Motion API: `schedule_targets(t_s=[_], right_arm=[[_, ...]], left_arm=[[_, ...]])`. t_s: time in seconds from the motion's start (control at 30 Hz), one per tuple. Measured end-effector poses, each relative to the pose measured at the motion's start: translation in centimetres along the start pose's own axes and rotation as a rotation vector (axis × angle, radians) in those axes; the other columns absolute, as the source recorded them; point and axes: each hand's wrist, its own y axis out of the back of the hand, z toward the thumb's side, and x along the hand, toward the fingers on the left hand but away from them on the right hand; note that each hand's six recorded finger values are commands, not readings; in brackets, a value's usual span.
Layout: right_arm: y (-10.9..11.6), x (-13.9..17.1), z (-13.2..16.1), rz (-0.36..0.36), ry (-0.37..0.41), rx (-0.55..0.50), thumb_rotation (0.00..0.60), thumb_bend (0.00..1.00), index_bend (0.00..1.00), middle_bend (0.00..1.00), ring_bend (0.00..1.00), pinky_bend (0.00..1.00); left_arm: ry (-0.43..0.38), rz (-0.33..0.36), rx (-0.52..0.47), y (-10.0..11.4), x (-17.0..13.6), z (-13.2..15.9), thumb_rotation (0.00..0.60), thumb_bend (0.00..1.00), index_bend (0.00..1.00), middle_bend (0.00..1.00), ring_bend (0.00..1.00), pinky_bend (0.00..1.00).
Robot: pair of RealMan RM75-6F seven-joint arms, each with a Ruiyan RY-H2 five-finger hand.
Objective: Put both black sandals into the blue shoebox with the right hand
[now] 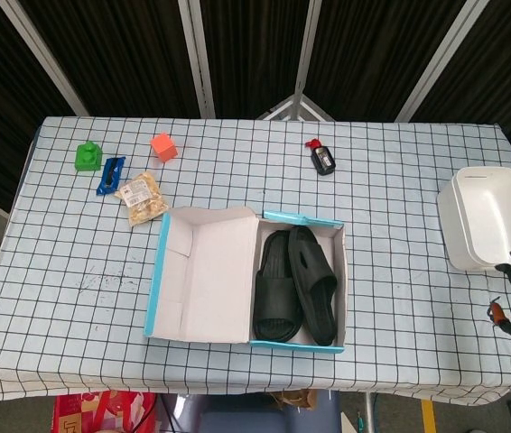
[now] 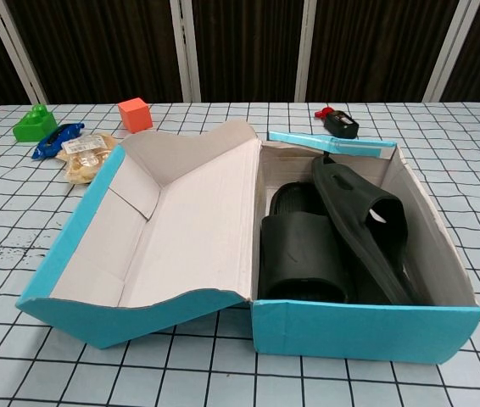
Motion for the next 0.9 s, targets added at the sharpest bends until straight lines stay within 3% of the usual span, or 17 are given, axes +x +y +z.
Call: schedule_targets(t_s=[0.3,0.43,0.57,0.7,0.9], right_arm=[[-1.0,1.9,-1.4,0.003,-0.013,-0.009,0.6,0.34,0.3,0.18,0.2,0.16],[-1.1,2.7,-1.7,0.009,-0.014,-0.003,0.6,0.34,0.3,0.18,0.19,0.16],[-0.7,3.4,-1.7,-0.01,-0.021,0.011,0.6,0.34,0.3,0.18,0.19,0.15],[-0.5,4.2,-1.8,-0.015,-0.035,0.001,0.6,0.34,0.3,0.18,0.19,0.14],[-0.1,4.6,-1.9,-0.04,-0.036,-0.012,0.6,0.34,0.3,0.18,0.18,0.14]], left_arm=[[-0.009,0.023,0.025,0.6,-0.4,0.2,0.6,0.37,0.03,0.0,0.0,0.03],[0.022,0.039,0.049,1.0,-0.5,-0.4,0.6,0.37,0.04,0.0,0.0,0.03],[0.052,0.013,0.052,0.6,-0.4,-0.9,0.6,0.37,0.04,0.0,0.0,0.03],[0.017,-0.044,0.042,-0.8,0.3,-0.4,0.6,0.37,0.04,0.0,0.0,0.03],[-0.073,-0.067,0.038,-2.3,0.6,1.6,0.6,0.37,0.04,0.0,0.0,0.03]])
